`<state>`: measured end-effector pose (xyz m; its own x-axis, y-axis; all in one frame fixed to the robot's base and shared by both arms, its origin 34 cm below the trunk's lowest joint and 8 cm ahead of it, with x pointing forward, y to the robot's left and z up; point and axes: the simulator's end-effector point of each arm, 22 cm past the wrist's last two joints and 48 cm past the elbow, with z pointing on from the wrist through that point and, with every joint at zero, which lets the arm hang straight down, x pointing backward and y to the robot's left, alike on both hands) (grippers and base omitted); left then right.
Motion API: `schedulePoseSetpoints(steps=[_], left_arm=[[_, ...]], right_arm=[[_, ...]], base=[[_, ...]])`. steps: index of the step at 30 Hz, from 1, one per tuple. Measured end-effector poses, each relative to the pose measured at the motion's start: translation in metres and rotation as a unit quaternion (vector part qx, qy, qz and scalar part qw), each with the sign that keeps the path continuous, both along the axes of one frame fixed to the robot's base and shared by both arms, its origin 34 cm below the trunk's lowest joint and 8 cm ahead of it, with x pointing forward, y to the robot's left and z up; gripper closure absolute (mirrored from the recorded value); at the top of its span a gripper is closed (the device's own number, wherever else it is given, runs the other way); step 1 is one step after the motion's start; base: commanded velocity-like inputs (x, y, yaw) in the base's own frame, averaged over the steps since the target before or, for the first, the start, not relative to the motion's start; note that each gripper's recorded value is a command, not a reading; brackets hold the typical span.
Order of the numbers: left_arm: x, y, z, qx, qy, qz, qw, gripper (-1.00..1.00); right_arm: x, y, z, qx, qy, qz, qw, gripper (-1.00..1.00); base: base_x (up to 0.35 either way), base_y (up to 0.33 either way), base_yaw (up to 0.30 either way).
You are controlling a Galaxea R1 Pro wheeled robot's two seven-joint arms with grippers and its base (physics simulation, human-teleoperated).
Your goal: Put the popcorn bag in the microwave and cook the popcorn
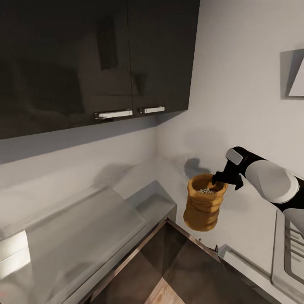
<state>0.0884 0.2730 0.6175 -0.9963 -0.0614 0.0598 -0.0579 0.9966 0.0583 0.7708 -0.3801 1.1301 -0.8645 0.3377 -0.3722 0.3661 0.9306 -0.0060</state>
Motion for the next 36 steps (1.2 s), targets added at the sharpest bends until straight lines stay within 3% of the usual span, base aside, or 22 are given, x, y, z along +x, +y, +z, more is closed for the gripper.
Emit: schedulePoseSetpoints(steps=[36], left_arm=[[-0.011, -0.002, 0.001, -0.001, 0.014, 0.0, 0.9999, -1.0]], right_arm=[[0.004, 0.0, -0.018, 0.002, 0.012, -0.001, 0.9999, -1.0]], base=[[0.042, -0.023, -0.039]])
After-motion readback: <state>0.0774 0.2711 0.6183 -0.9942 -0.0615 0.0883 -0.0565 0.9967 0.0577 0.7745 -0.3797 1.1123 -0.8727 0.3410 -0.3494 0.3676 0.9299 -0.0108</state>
